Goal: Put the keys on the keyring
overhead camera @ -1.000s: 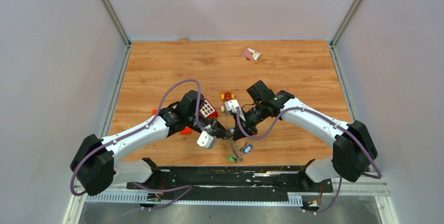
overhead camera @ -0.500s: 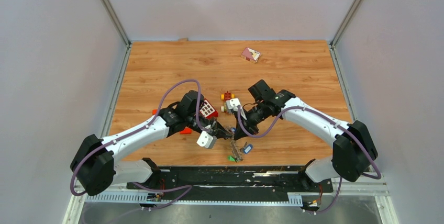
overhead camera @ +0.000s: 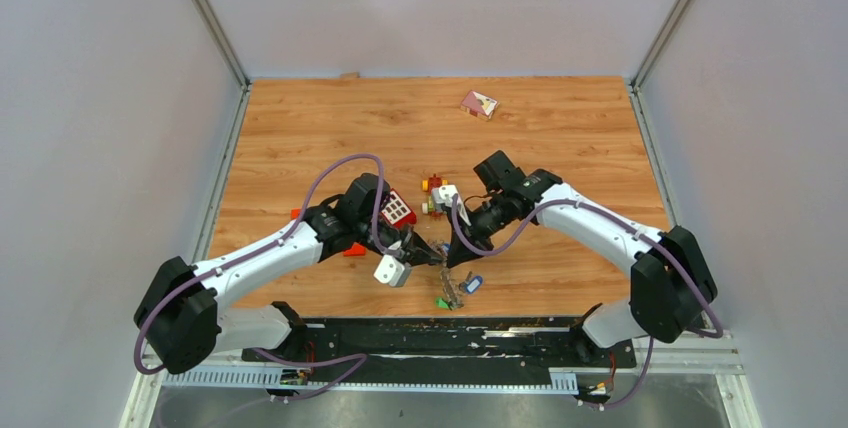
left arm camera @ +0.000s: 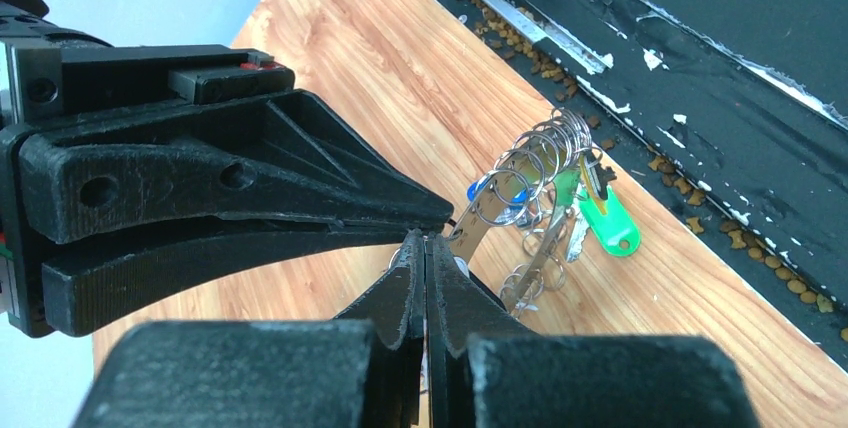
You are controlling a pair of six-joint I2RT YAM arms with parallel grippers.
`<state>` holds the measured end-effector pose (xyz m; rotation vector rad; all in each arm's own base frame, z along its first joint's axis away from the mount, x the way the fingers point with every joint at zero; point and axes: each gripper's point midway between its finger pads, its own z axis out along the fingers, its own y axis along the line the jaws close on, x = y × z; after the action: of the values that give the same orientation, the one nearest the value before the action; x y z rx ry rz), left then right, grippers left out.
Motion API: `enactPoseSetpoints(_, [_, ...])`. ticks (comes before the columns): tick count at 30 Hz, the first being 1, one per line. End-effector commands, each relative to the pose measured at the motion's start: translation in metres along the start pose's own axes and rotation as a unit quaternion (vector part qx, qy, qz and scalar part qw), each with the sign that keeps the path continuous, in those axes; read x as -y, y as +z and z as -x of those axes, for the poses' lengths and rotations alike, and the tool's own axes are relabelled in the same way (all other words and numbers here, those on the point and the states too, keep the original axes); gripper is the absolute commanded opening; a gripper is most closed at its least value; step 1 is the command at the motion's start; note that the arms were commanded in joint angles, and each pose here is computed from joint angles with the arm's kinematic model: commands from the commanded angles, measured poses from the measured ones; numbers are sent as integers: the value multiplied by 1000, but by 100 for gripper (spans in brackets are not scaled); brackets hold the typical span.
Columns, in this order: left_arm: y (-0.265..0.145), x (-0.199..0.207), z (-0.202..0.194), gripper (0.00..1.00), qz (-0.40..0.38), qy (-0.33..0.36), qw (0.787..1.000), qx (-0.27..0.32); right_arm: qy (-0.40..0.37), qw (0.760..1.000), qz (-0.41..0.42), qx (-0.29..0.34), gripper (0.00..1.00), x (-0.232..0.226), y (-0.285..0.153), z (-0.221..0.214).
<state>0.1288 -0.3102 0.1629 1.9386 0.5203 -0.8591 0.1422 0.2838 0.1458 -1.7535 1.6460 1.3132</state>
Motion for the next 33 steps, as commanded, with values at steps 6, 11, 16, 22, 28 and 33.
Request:
enactPoseSetpoints(6, [8, 26, 10, 0, -48, -18, 998, 19, -8, 999, -7, 39, 0, 17, -11, 24])
enactPoseSetpoints(11, [10, 26, 11, 0, -52, -8, 998, 18, 1, 999, -1, 49, 0, 18, -12, 29])
enactPoseSetpoints(16, [10, 27, 7, 0, -54, -6, 999, 9, 8, 998, 7, 56, 0, 18, -13, 30])
enactPoseSetpoints(22, [8, 19, 9, 0, -39, -8, 999, 3, -7, 999, 4, 36, 0, 15, -14, 18])
enactPoseSetpoints(28, [-9, -11, 22, 0, 19, -44, 999, -5, -70, 997, -13, 17, 0, 9, -20, 8])
enactPoseSetpoints(33, [-18, -36, 27, 0, 76, -188, 979, -28, -155, 986, -66, 1, 0, 12, -24, 10])
